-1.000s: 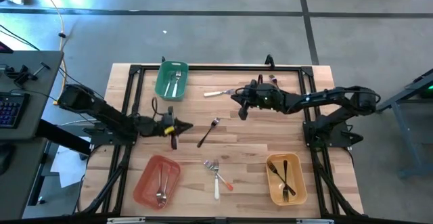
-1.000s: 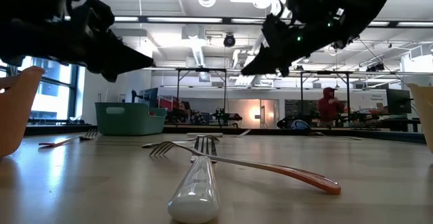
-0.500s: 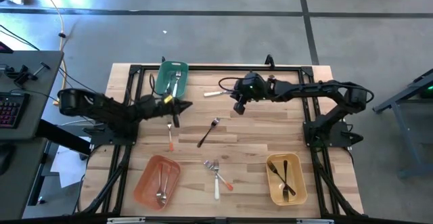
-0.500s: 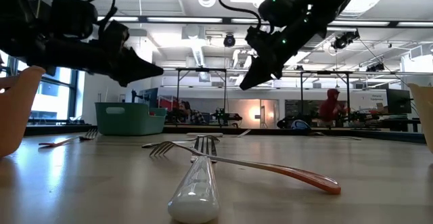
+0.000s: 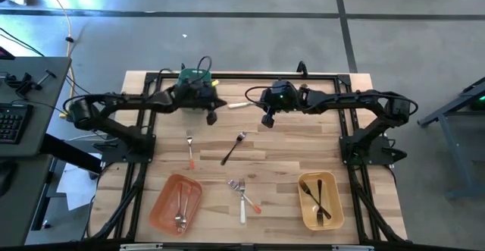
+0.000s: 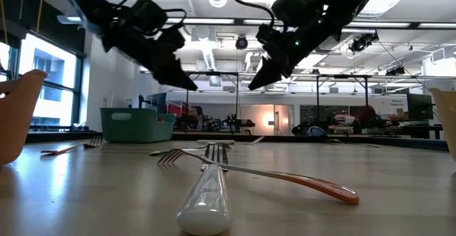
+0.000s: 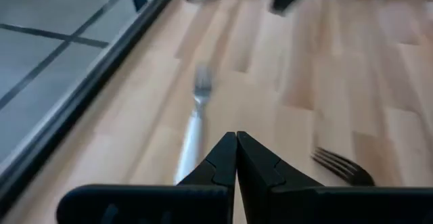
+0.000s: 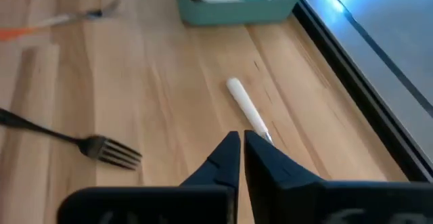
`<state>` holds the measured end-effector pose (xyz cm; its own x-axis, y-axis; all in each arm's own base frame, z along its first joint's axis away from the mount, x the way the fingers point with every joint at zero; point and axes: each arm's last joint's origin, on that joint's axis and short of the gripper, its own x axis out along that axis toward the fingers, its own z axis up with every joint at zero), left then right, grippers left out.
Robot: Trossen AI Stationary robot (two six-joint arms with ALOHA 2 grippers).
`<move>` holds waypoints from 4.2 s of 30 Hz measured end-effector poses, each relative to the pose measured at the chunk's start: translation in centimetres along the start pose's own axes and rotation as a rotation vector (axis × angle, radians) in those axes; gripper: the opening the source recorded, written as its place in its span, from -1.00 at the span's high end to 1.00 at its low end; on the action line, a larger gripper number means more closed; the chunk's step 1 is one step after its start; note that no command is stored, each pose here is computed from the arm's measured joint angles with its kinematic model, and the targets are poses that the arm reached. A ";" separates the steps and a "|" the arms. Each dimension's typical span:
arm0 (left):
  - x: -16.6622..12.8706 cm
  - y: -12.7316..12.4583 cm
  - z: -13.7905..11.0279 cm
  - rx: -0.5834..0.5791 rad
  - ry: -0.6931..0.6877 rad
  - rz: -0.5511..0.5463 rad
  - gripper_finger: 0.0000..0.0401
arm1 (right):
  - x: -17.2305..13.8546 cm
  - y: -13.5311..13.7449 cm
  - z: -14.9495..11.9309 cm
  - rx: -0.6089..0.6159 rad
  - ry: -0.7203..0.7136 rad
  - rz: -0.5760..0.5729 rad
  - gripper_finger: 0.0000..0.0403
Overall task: Sort silverware by color (type)
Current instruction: Put the white fork into the green bin
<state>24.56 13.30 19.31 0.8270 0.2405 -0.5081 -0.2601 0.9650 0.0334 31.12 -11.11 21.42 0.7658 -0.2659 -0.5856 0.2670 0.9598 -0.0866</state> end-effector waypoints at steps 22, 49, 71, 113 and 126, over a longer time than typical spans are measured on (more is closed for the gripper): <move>9.6 3.0 0.5 -0.016 0.250 0.096 0.22 | -2.3 1.1 -4.7 0.047 -0.343 0.209 1.00; 10.6 2.5 -2.4 0.037 0.570 0.022 0.66 | -2.5 1.9 -4.4 0.056 -0.358 0.241 1.00; 7.2 -0.9 0.0 0.064 0.642 0.053 0.92 | -2.6 2.8 -4.2 0.052 -0.367 0.269 1.00; 6.8 -1.0 0.2 -0.019 0.645 0.066 0.99 | -2.8 4.1 -4.0 0.029 -0.389 0.311 1.00; 9.1 -2.0 0.7 0.021 0.490 0.026 0.52 | -2.8 4.1 -4.0 0.029 -0.389 0.311 1.00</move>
<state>32.92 13.62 15.25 0.4878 0.1918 -0.8517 -0.2635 0.9624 0.0658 27.79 -6.06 19.49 0.9718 0.0137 -0.2354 0.0029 0.9975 0.0701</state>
